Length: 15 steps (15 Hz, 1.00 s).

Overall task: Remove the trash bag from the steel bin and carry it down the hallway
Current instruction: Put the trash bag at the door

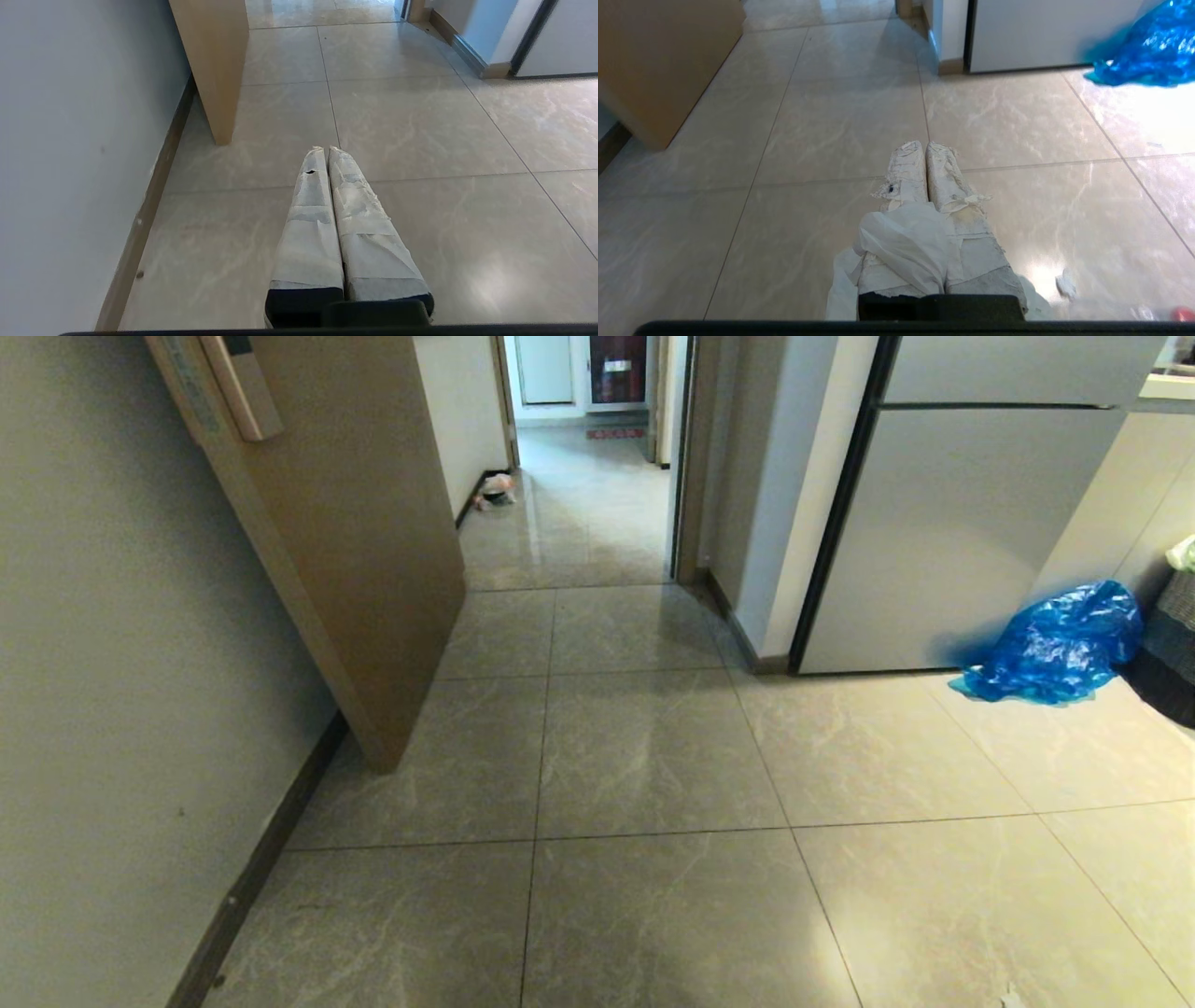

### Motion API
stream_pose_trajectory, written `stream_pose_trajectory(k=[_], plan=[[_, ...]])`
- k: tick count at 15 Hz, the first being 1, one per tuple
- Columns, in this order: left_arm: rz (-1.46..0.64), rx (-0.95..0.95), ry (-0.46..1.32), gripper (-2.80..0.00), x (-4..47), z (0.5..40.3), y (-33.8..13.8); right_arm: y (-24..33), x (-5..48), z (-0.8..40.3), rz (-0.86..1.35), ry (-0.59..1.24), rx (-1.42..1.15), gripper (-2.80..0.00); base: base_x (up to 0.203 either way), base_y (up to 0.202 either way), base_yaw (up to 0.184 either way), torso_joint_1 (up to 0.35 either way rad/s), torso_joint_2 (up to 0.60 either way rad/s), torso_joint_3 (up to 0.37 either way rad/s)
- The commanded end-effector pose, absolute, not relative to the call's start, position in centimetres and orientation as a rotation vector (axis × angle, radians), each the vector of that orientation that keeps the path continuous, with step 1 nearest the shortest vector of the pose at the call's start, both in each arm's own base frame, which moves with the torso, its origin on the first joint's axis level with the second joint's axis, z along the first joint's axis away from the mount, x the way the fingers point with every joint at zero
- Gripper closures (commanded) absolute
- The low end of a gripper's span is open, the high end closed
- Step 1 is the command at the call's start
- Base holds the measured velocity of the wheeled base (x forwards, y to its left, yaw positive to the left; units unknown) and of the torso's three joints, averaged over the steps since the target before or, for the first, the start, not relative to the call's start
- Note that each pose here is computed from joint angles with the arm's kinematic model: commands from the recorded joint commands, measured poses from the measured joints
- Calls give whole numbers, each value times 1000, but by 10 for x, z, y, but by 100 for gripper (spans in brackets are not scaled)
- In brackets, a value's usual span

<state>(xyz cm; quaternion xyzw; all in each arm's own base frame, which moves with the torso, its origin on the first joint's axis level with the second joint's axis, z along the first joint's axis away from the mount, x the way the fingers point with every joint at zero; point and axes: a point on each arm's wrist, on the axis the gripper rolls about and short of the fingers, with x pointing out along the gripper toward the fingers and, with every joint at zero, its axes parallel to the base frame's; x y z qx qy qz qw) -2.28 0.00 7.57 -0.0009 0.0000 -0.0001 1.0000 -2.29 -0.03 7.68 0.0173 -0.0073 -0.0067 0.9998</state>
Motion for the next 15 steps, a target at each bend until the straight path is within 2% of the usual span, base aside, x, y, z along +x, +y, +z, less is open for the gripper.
stream_pose_trajectory(k=[1, 15], plan=[[0, -4, -2, 0, -23, 76, 0, 0, -23, 77, -14, -14, 35, 0, 185, 0, -3, -2, 3, -2], [0, -3, -2, 0, -23, 76, 0, 0, -23, 77, -14, -13, 34, 0, 183, 0, -4, 2, 2, 3]])
